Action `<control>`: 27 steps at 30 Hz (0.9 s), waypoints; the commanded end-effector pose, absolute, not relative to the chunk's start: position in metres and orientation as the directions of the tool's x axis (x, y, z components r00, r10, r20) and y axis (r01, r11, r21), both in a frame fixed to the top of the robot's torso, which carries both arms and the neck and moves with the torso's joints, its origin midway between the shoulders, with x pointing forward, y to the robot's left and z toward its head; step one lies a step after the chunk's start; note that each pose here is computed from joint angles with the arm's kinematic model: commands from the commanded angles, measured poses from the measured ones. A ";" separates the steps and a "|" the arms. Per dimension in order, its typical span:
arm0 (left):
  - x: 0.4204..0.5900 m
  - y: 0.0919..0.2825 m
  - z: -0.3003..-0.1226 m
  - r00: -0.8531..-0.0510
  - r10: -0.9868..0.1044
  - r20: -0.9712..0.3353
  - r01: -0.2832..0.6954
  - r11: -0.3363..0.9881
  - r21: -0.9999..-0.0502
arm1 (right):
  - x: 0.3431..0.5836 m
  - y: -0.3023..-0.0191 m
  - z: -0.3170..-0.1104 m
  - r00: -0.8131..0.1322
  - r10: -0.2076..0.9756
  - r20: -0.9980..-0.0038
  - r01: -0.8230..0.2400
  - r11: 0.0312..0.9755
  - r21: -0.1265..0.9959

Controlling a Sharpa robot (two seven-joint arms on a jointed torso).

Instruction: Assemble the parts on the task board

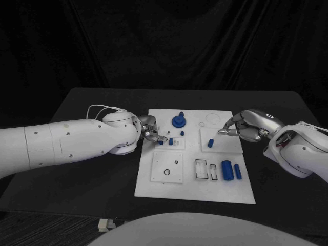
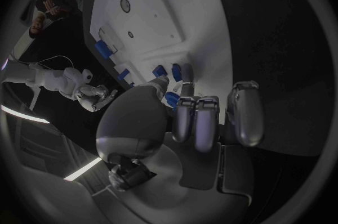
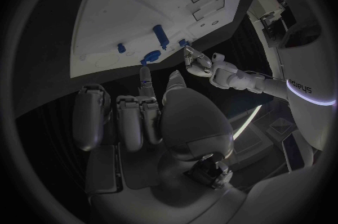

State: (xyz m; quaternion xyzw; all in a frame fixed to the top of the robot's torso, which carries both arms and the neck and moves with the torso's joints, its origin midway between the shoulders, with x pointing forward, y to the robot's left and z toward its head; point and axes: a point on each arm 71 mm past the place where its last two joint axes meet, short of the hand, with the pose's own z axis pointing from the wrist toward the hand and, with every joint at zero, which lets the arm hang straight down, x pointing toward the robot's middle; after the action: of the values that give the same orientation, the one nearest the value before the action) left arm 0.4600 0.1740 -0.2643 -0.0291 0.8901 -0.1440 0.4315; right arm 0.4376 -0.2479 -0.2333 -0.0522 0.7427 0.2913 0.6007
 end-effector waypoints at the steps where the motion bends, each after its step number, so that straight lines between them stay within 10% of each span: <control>1: 0.459 0.172 -0.265 -0.636 -0.167 -0.753 0.087 0.954 -0.286 | 0.437 -0.248 -0.234 -0.268 0.275 -0.923 -0.426 0.826 0.370; 27: 0.459 0.166 -0.267 -0.663 -0.222 -0.715 0.060 0.936 -0.346 | 0.437 -0.248 -0.235 -0.272 0.273 -0.923 -0.424 0.827 0.370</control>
State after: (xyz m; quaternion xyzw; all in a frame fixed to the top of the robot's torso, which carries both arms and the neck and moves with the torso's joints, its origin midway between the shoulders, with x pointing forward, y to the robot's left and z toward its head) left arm 0.4607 0.1700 -0.2666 -0.0413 0.8948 -0.1558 0.4164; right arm 0.4376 -0.2478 -0.2338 -0.0522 0.7432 0.2912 0.6001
